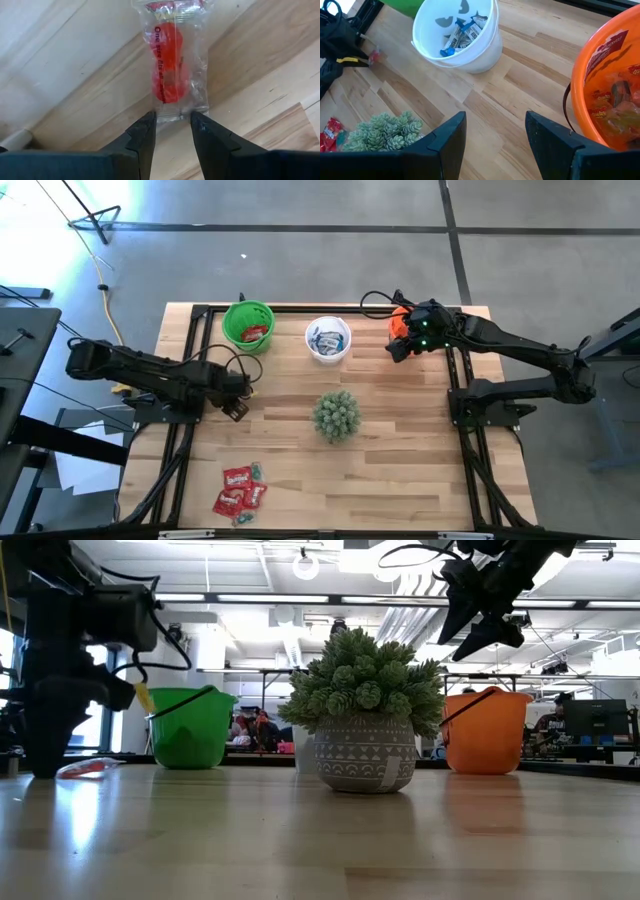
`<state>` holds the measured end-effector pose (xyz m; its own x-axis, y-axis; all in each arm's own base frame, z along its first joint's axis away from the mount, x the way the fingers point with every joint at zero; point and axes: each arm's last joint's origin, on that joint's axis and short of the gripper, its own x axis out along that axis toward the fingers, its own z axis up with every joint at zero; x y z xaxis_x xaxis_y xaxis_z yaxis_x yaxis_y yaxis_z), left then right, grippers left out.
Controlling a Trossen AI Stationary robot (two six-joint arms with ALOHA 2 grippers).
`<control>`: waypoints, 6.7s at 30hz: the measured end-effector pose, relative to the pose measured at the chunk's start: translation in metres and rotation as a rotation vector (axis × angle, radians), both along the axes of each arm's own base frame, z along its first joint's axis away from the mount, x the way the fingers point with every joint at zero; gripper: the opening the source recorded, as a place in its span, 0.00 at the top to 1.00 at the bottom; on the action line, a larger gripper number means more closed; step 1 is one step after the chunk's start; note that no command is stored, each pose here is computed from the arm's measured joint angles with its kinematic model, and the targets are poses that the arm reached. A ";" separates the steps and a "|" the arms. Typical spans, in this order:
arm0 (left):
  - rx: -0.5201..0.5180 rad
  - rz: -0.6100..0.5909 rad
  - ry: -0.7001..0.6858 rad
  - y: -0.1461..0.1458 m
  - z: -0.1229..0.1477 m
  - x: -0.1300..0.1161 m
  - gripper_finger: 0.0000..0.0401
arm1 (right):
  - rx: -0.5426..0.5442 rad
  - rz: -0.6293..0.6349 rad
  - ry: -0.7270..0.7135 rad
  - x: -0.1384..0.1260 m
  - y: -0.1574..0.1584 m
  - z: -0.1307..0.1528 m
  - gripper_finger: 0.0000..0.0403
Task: Sort candy
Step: Put the transparent candy into the orange bucket, then put the red candy into the green bucket
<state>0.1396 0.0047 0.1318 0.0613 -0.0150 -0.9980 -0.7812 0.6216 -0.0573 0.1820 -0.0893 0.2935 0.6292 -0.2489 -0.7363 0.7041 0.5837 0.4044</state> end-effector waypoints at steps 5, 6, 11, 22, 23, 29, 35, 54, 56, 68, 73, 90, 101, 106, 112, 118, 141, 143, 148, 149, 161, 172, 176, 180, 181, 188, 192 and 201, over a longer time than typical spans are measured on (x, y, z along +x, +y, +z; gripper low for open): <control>0.019 0.000 -0.009 0.000 0.000 0.001 0.71 | 0.000 0.000 0.000 0.000 0.000 0.000 0.51; 0.021 0.000 -0.008 0.000 0.000 0.001 0.71 | -0.001 0.000 -0.001 0.000 0.000 0.000 0.51; 0.005 0.016 -0.005 0.000 0.000 0.001 0.71 | -0.009 -0.004 -0.017 0.001 -0.001 0.001 0.51; -0.002 0.024 -0.067 0.000 0.011 0.012 0.71 | -0.022 -0.004 -0.045 0.003 -0.002 0.003 0.51; -0.002 0.024 -0.073 0.000 0.012 0.013 0.71 | -0.021 -0.004 -0.045 0.003 -0.002 0.003 0.51; -0.001 0.024 -0.088 0.000 0.013 0.015 0.71 | -0.021 -0.004 -0.045 0.003 -0.002 0.003 0.51; 0.043 0.030 -0.165 0.002 0.015 0.022 0.71 | -0.022 -0.002 -0.045 0.003 -0.002 0.003 0.51; 0.124 0.045 -0.121 0.005 -0.011 0.015 0.71 | -0.034 0.015 -0.039 0.003 -0.001 0.003 0.51; 0.129 0.046 -0.101 0.005 -0.012 0.014 0.71 | -0.033 0.015 -0.038 0.003 -0.001 0.003 0.51; 0.094 0.100 -0.127 0.005 0.003 0.027 0.98 | -0.063 -0.008 -0.022 0.002 -0.002 0.003 0.51; 0.083 0.093 -0.316 0.006 0.033 0.057 0.99 | -0.054 -0.045 -0.075 0.006 -0.004 0.006 0.51; 0.650 -0.117 -1.020 0.054 0.218 0.131 1.00 | -0.152 0.121 -0.686 0.116 -0.014 0.002 0.51; 0.626 -0.150 -0.954 0.062 0.190 0.170 1.00 | -0.220 0.085 -0.814 0.129 -0.005 0.007 0.51; 0.595 -0.192 -1.027 0.066 0.187 0.180 1.00 | -0.214 0.077 -0.802 0.129 -0.006 0.006 0.51; 0.595 -0.187 -1.029 0.071 0.186 0.182 1.00 | -0.212 0.077 -0.797 0.129 -0.006 0.006 0.51; 0.619 -0.161 -1.047 0.079 0.188 0.181 1.00 | -0.210 0.076 -0.795 0.129 -0.006 0.005 0.51; 0.632 -0.164 -1.058 0.080 0.190 0.181 0.93 | -0.233 0.085 -0.787 0.128 -0.009 0.005 0.99; 0.651 -0.193 -1.044 0.081 0.190 0.180 0.91 | -0.242 0.085 -0.784 0.128 -0.010 0.005 0.99; 0.660 -0.228 -1.005 0.080 0.187 0.179 0.84 | -0.252 0.078 -0.763 0.125 -0.016 0.005 0.99; 0.657 -0.229 -0.996 0.080 0.186 0.179 0.84 | -0.255 0.069 -0.759 0.123 -0.018 0.005 0.99; 0.614 -0.246 -0.896 0.079 0.178 0.173 0.81 | -0.256 -0.035 -0.493 0.076 -0.039 0.011 1.00; 0.539 -0.218 -0.797 0.077 0.167 0.168 0.81 | -0.216 -0.328 0.020 -0.025 -0.028 0.012 1.00; 0.539 -0.217 -0.799 0.077 0.167 0.168 0.81 | -0.161 -0.391 0.150 -0.048 -0.023 0.007 0.99; 0.537 -0.172 -0.804 0.078 0.168 0.168 0.81 | -0.121 -0.400 0.236 -0.054 -0.023 0.001 0.92; 0.536 -0.169 -0.804 0.078 0.168 0.168 0.81 | -0.123 -0.395 0.242 -0.054 -0.024 0.001 0.88; 0.536 -0.167 -0.805 0.078 0.168 0.168 0.81 | -0.219 -0.391 0.266 -0.054 -0.029 0.004 0.66; 0.497 -0.170 -0.803 0.077 0.166 0.167 0.81 | -0.224 -0.397 0.238 -0.052 -0.030 0.005 0.59; 0.006 -0.312 -0.548 0.059 0.139 0.142 0.81 | 0.011 -0.246 -0.052 -0.033 -0.021 0.011 0.58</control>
